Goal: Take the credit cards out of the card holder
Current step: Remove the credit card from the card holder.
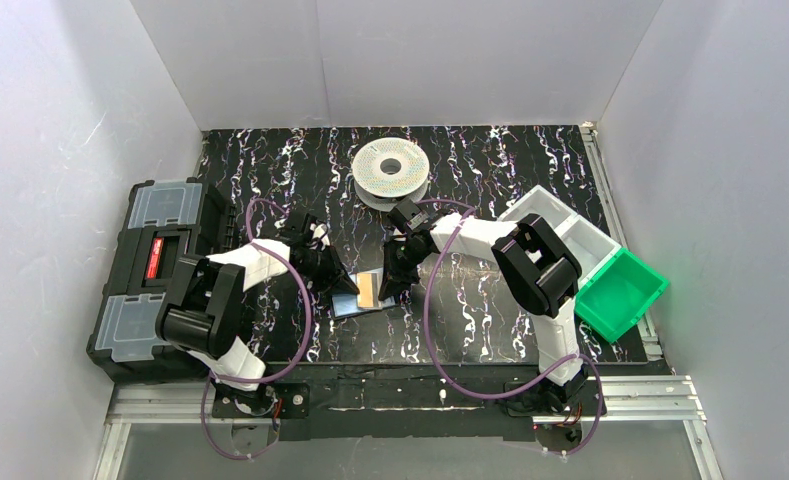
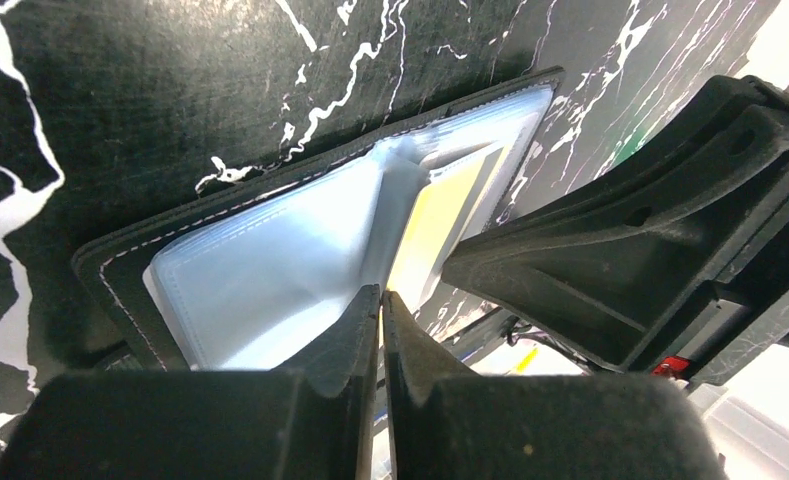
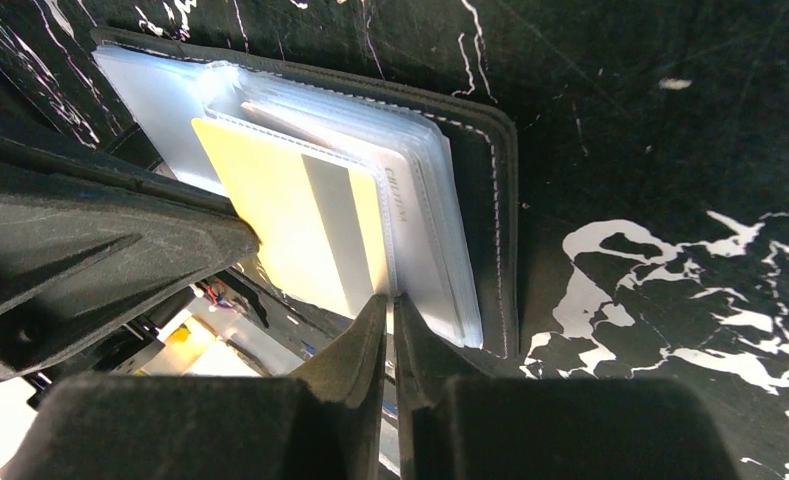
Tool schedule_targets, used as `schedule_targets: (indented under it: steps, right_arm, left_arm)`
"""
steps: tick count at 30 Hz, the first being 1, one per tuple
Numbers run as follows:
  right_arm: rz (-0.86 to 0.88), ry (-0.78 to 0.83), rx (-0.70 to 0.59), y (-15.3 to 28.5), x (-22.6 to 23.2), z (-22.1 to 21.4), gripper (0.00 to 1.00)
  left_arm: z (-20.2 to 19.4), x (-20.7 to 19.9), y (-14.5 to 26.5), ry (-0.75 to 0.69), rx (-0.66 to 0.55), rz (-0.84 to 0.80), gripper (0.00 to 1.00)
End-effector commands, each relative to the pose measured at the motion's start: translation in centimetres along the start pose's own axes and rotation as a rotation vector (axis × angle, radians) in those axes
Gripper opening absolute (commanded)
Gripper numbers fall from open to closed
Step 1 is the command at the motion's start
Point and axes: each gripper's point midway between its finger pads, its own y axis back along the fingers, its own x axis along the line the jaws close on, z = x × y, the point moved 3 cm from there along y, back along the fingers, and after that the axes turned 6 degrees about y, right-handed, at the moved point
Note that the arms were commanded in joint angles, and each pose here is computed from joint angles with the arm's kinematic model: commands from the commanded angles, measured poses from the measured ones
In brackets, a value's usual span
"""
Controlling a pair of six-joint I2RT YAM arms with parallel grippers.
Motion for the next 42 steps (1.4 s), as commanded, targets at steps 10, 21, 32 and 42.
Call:
schedule_targets:
  steps: [10, 21, 32, 42]
  right_arm:
    - [-0.101, -0.035, -0.002, -1.3, -3.1, -0.1, 0.16]
    - [-0.11, -0.045, 0.001, -1.4, -3.3, -0.1, 0.14]
    - [-0.1, -0.041, -0.004, -1.3, -3.2, 0.0, 0.14]
    - [-0.051, -0.01, -0.046, 0.2, -1.9, 1.1, 0.16]
  left_arm:
    - [0.1, 0.9, 0.4, 0.01, -0.004, 0.057, 0.0]
    - [0.9, 1.8, 1.9, -0.039, -0.044, 0.183, 0.0]
    - [1.4, 1.6, 3.3, -0.057, -0.074, 0.211, 0.0]
    - [0.8, 0.2, 3.5, -0.089, -0.03, 0.111, 0.04]
